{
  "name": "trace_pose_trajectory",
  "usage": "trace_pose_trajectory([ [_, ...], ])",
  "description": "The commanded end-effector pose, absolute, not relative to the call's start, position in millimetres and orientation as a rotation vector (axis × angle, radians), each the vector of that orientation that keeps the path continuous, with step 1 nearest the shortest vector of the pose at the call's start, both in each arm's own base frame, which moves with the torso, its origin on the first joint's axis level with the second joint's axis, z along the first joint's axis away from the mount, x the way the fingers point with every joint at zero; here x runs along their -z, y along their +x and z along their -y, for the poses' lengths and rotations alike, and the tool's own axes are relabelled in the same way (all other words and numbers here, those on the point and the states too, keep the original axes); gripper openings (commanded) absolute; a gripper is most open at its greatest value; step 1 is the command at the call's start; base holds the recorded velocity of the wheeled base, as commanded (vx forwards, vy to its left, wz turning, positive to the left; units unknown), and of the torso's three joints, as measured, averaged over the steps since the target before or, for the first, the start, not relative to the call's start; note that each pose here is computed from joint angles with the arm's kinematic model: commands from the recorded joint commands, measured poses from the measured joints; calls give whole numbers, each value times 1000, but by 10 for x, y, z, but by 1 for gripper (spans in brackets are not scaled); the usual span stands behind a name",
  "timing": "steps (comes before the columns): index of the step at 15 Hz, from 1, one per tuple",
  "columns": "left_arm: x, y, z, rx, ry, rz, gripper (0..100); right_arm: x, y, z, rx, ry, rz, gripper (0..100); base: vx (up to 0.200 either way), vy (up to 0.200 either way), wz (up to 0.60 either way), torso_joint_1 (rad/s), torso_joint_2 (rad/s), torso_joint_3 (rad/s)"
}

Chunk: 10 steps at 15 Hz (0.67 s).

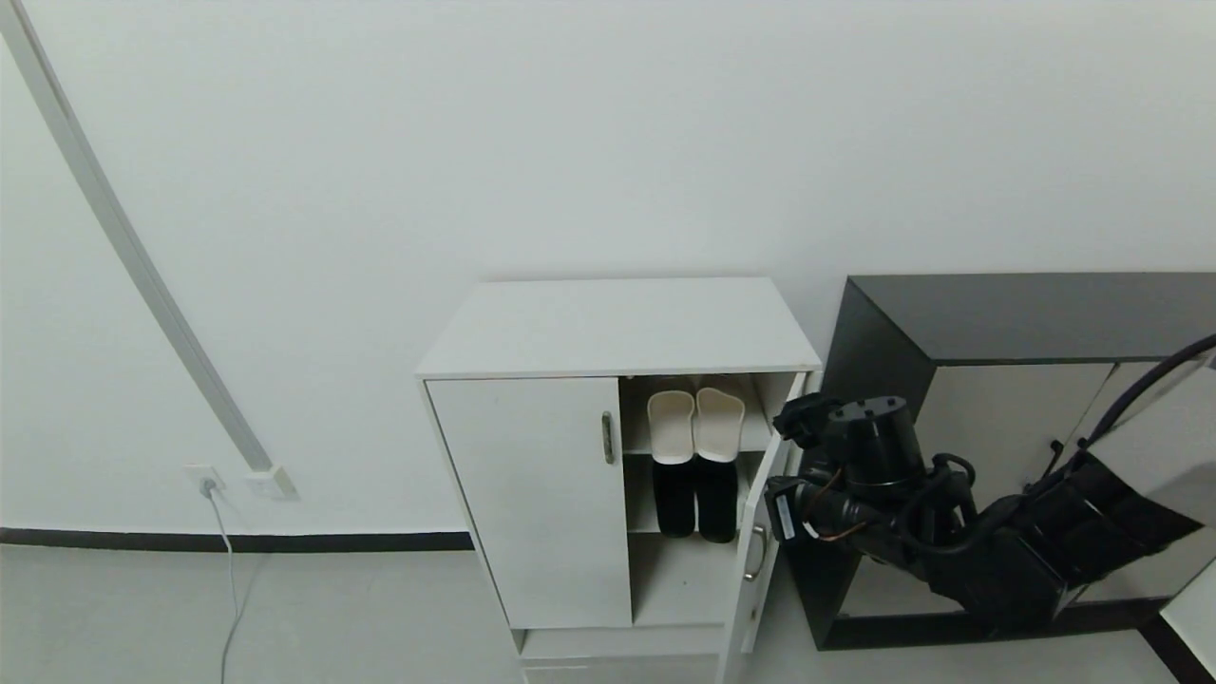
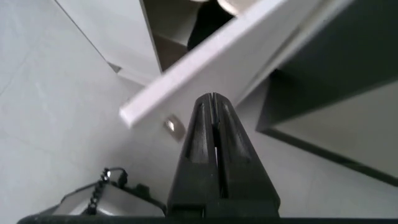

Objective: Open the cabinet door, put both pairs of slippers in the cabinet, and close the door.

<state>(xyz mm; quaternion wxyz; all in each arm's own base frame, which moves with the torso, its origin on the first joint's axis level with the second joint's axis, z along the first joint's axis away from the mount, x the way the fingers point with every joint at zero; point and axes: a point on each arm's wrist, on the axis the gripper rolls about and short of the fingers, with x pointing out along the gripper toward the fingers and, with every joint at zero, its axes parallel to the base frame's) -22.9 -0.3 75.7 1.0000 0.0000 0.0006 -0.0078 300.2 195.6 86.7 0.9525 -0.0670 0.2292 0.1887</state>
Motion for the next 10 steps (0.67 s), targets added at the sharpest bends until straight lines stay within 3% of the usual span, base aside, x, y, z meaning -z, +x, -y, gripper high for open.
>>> trace_pose_trajectory([
  [1,-756,-229,3,15,0,-2,0,-736,3102,-2089,-405,-103,-473,0,0,0,0,0,0,0],
  [5,-756,-229,3,15,0,-2,0,-748,3047,-2081,-421,-63,-425,0,0,0,0,0,0,0],
  [10,-756,-229,3,17,2,-2,0,-616,2785,-1966,-569,-1,-308,0,0,0,0,0,0,0],
])
